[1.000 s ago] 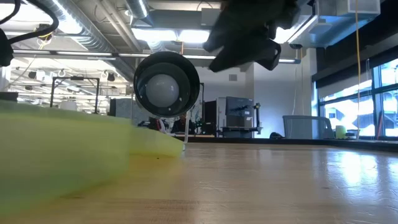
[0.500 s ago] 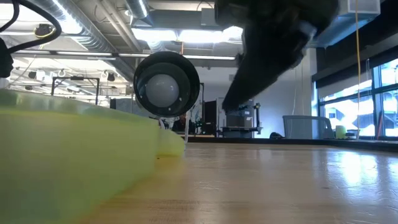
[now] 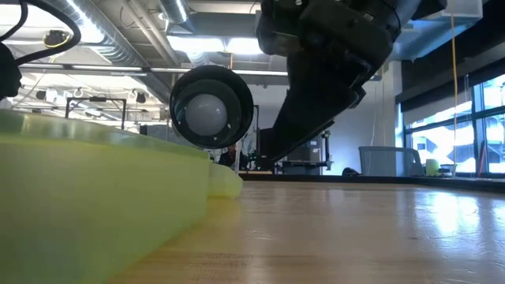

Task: Pick & place school supplies into a supply box
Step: Close the supply box

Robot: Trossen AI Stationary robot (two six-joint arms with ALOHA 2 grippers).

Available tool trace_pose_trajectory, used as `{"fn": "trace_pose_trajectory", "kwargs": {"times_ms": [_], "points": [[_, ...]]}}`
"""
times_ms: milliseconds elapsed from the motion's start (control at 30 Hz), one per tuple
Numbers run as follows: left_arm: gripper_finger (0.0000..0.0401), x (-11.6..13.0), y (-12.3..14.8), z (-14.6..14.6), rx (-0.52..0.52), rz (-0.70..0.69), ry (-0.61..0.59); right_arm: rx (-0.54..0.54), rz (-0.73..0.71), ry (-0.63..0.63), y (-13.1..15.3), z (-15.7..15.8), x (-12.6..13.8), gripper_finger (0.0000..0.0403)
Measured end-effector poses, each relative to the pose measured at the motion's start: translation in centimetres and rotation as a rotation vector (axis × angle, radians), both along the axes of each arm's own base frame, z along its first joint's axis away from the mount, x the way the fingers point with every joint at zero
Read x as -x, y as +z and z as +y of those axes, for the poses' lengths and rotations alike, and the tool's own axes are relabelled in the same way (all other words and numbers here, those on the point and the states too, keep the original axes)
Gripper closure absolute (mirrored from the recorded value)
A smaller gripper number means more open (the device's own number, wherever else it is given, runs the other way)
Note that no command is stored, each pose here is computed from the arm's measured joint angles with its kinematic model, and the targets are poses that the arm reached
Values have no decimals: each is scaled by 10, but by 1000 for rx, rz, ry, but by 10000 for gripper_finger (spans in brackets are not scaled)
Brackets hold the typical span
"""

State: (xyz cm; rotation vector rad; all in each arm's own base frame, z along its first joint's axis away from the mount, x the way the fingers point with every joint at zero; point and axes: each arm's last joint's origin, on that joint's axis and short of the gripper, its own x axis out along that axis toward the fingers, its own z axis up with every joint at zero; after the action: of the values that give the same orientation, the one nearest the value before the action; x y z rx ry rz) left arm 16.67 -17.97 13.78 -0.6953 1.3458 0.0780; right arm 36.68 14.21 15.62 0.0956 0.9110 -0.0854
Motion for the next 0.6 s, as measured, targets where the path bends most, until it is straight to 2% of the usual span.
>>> {"fn": "trace_pose_trajectory", "kwargs": {"times_ms": [133,267,433,600], "points": [[329,0,0,0,0,0,0,4,10,-12,0,-5,-1,87],[329,0,0,0,1,0,0,50,30,42,-2,-6,0,47],[329,0,0,0,0,0,0,75,31,83,-2,-5,0,34],[329,0,0,0,0,0,0,60,29,60,-3,-5,-1,34]]}}
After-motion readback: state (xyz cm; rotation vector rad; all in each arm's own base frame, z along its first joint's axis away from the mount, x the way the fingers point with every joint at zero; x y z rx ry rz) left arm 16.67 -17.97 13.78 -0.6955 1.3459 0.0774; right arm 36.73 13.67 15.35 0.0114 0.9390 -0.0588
